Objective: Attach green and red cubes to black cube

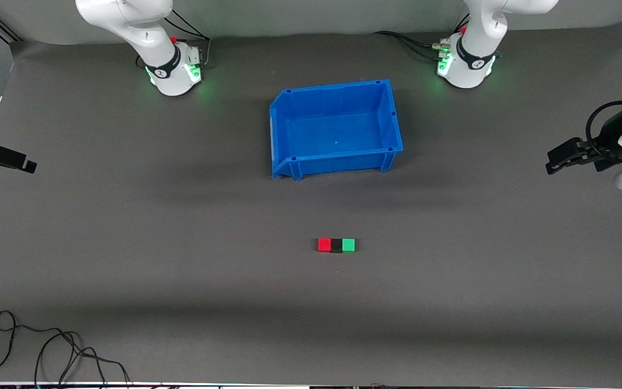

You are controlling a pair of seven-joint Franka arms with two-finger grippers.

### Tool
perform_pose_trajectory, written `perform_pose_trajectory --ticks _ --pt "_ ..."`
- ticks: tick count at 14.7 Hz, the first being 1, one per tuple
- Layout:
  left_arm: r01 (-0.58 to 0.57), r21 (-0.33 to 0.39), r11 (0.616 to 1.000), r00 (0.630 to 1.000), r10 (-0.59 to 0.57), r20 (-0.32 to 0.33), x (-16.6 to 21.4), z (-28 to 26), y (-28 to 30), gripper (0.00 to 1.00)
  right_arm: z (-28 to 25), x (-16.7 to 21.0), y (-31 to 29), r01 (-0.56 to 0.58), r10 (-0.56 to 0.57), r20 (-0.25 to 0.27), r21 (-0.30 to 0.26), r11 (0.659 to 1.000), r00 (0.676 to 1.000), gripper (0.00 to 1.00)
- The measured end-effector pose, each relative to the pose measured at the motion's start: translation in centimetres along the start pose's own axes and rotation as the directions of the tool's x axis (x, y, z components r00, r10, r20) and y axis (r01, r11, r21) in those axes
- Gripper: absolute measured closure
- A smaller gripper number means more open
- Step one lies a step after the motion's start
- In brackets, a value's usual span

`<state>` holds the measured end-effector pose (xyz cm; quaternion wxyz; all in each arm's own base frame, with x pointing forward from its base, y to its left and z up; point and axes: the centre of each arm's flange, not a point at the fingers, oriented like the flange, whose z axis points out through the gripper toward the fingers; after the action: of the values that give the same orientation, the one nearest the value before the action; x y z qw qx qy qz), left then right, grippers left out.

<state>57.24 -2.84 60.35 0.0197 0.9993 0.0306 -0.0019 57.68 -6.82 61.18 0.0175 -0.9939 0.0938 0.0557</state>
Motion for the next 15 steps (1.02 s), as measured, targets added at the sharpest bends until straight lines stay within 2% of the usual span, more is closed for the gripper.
perform_pose_trajectory --ticks 4,15 --pt "-0.017 -0.003 1.0 1.0 0.017 0.006 0.1 0.4 -0.9 0.0 2.1 -0.1 -0.1 0.01 -0.01 -0.034 0.003 1.0 0.999 0.0" --pt "-0.056 0.019 0.998 0.998 0.055 0.015 -1.6 0.6 -0.4 0.0 2.5 -1.1 -3.2 0.059 -0.06 -0.036 -0.008 0.998 0.998 0.0"
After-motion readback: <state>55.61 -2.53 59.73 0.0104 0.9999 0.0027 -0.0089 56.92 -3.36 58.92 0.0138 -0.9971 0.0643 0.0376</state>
